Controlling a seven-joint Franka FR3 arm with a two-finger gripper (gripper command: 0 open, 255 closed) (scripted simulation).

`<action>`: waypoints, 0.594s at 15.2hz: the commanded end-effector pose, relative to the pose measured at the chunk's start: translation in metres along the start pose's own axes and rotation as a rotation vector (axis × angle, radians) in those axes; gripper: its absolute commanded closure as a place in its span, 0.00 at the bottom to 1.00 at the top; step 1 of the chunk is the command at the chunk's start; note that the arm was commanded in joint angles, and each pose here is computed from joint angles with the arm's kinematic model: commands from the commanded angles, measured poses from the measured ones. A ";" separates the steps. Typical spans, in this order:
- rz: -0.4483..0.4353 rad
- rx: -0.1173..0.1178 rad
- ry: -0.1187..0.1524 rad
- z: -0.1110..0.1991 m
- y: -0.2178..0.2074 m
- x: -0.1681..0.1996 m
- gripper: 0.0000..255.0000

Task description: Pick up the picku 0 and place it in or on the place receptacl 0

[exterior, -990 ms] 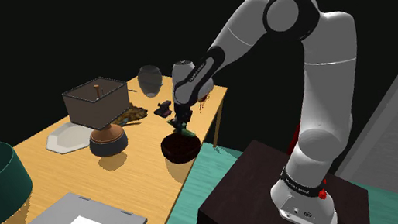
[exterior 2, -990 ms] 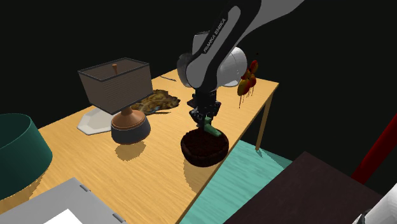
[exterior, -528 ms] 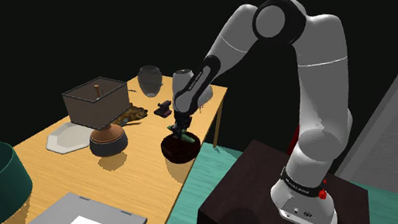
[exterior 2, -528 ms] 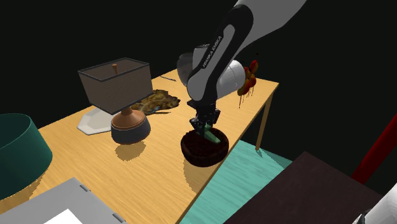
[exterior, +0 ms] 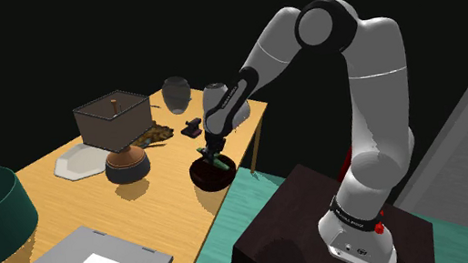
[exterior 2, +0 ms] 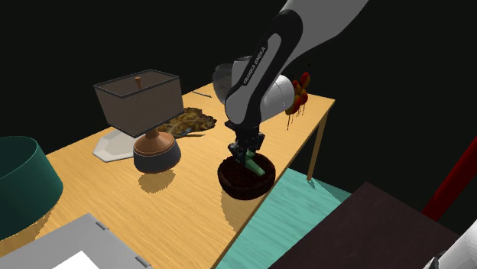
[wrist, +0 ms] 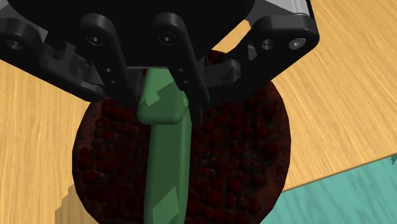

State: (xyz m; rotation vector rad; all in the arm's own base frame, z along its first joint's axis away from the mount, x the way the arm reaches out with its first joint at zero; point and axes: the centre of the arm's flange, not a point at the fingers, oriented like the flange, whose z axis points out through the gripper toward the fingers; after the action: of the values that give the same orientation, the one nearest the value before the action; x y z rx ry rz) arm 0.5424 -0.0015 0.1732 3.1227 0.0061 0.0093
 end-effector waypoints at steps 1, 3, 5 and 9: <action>0.000 0.000 -0.001 0.000 0.000 0.000 0.00; 0.000 0.000 -0.001 0.000 0.000 0.000 0.00; 0.000 0.000 -0.001 0.000 0.000 0.000 0.00; 0.000 0.000 -0.001 -0.039 0.000 0.000 0.00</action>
State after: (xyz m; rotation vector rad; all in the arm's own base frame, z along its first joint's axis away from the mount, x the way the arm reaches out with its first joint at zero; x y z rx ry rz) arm 0.5424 -0.0011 0.2009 3.1228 0.0064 0.0096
